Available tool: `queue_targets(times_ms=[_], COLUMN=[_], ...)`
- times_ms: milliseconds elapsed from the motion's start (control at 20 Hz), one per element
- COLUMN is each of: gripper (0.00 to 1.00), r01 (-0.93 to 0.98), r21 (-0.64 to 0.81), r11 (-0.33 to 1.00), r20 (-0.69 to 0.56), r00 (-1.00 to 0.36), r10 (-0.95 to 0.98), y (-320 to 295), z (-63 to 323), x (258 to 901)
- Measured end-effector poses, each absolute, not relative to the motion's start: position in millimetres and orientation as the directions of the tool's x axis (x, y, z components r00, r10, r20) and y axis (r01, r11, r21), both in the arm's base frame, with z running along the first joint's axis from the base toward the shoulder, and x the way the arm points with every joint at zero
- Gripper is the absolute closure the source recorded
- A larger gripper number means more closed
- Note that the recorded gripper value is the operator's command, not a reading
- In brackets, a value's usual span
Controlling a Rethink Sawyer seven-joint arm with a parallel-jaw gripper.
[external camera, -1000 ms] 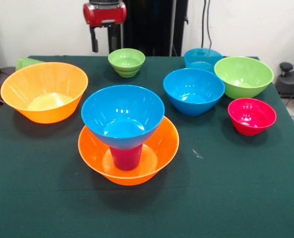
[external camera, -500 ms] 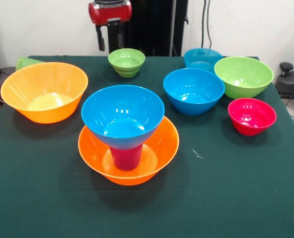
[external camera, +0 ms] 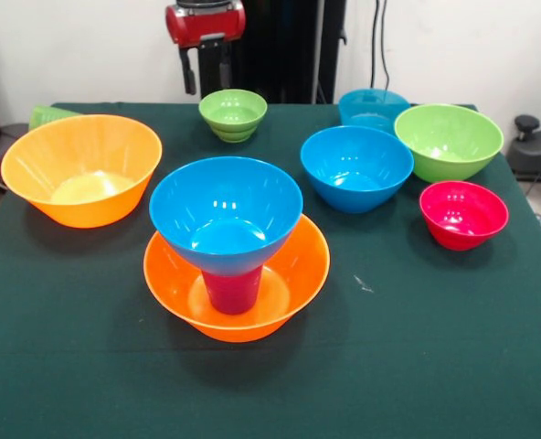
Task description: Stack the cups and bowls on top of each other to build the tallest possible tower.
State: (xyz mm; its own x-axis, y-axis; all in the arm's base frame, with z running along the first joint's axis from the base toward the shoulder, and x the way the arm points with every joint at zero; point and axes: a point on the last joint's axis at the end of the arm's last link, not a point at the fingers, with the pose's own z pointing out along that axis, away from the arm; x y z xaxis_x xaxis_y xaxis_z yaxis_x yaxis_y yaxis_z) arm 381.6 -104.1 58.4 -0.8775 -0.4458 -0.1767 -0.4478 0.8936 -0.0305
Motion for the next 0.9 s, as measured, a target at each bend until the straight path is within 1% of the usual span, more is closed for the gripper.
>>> queue_targets(times_ms=[350,900], gripper=[0.0,0.0], r01=[-0.481,-0.509], r21=[-0.033,-0.049], r11=[0.876,0.859], r20=[-0.166,-0.133], r00=[-0.862,-0.849], r10=[-0.48,-0.511], y=[-89.4,-86.2], z=[57.5,39.6], x=[382.6,376.2])
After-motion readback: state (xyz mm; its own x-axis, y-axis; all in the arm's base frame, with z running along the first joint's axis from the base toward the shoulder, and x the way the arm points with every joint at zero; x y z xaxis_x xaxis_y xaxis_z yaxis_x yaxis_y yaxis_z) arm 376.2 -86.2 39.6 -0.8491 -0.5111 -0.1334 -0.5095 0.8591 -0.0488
